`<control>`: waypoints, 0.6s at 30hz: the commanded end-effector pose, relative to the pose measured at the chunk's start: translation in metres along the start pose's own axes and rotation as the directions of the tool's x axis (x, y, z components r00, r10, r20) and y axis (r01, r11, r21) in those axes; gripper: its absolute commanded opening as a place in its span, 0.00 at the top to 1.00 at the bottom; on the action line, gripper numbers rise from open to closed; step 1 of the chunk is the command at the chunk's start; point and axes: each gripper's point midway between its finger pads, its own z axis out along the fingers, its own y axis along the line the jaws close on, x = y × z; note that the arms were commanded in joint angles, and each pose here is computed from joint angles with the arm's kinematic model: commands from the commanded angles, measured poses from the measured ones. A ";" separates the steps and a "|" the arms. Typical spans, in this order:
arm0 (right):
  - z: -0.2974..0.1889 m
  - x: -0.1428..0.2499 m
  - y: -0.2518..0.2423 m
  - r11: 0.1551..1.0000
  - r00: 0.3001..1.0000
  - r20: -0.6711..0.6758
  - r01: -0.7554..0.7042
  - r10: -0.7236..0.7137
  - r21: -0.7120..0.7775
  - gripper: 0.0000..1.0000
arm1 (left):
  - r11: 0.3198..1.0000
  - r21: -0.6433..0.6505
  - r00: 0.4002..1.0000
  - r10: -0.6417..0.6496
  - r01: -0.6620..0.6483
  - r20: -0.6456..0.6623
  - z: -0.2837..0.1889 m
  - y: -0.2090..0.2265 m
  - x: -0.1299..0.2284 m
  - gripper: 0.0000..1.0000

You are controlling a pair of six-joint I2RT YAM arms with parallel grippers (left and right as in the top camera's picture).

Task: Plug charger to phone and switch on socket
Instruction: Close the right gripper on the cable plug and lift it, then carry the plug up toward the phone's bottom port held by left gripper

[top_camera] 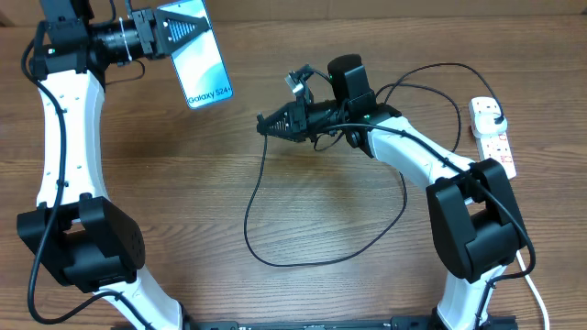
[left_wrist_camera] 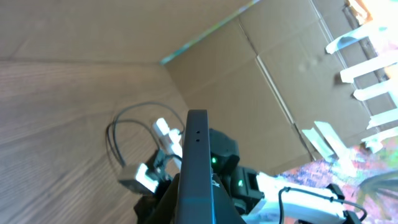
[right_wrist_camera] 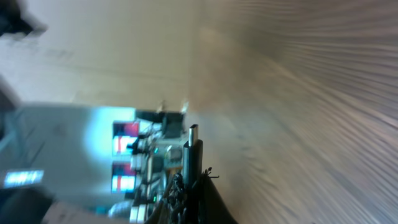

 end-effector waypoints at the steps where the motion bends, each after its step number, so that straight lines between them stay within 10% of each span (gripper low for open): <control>1: -0.005 0.007 0.043 0.987 0.993 -0.073 0.086 -0.097 -0.138 0.96 | 0.992 0.044 0.993 -0.114 0.115 -0.012 -0.001 -0.009 -0.005 0.96; 18: -0.026 -0.012 0.134 0.920 0.980 0.009 0.192 -0.201 -0.342 0.96 | 0.990 0.029 0.989 -0.139 0.137 0.057 0.005 -0.020 -0.036 0.96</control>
